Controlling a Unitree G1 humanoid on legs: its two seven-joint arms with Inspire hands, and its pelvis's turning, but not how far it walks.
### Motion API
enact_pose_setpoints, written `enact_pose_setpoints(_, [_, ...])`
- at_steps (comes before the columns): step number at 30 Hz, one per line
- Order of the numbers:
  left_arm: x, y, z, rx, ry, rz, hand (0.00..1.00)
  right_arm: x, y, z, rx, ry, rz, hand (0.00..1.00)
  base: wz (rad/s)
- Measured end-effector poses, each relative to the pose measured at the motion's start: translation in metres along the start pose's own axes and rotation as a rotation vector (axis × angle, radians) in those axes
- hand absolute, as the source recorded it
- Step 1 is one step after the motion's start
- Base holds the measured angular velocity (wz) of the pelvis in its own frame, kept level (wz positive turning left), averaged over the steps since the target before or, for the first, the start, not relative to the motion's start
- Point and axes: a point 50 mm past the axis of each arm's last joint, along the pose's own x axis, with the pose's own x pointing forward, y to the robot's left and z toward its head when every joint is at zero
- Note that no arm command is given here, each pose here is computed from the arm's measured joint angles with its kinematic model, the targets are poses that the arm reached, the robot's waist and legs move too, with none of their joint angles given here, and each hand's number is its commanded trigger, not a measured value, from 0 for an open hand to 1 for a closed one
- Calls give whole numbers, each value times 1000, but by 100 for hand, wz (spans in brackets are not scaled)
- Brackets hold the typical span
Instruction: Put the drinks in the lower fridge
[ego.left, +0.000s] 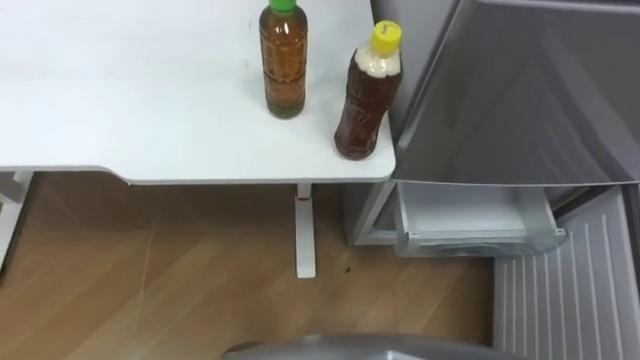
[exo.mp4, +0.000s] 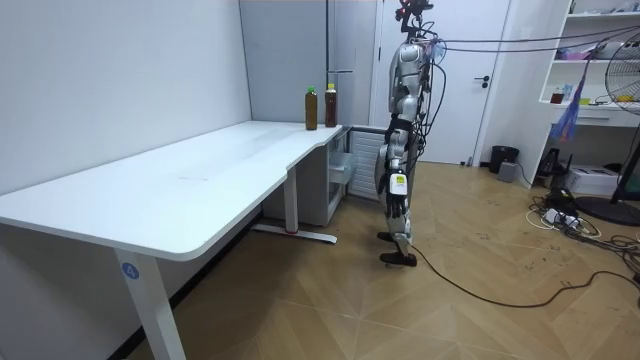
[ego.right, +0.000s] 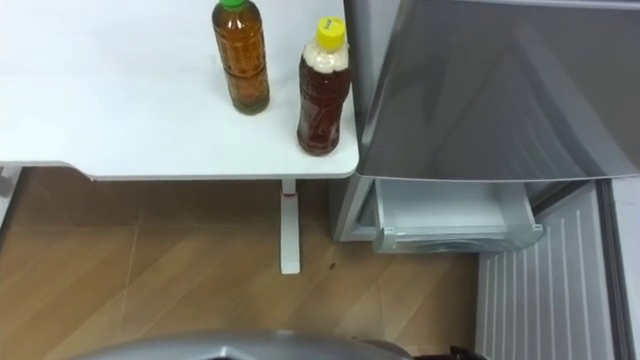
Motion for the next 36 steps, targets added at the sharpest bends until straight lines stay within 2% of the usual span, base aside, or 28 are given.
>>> enact_pose_setpoints(7, [-1, 3, 20, -190, -22, 81, 0, 0, -2, 0, -1, 0, -17, 0, 7])
enact_pose_setpoints(14, [-9, 7, 58, -334, -188, 152, 0, 0, -5, 1, -34, -13, -26, 0, -1])
enact_pose_setpoints(18, [-17, 7, 75, -374, -265, 197, 0, -1, -6, 5, -48, -38, -41, 0, 1])
enact_pose_setpoints(24, [-52, 0, 127, -520, -507, 188, 0, -2, -5, 16, -54, -109, -46, 0, 5])
enact_pose_setpoints(30, [-78, 1, 153, -571, -682, 191, 0, -2, -3, 19, -9, -137, -36, 0, 1])
enact_pose_setpoints(36, [-114, 13, 185, -625, -928, 204, 0, -3, -4, 17, -40, -146, -37, 0, -1])
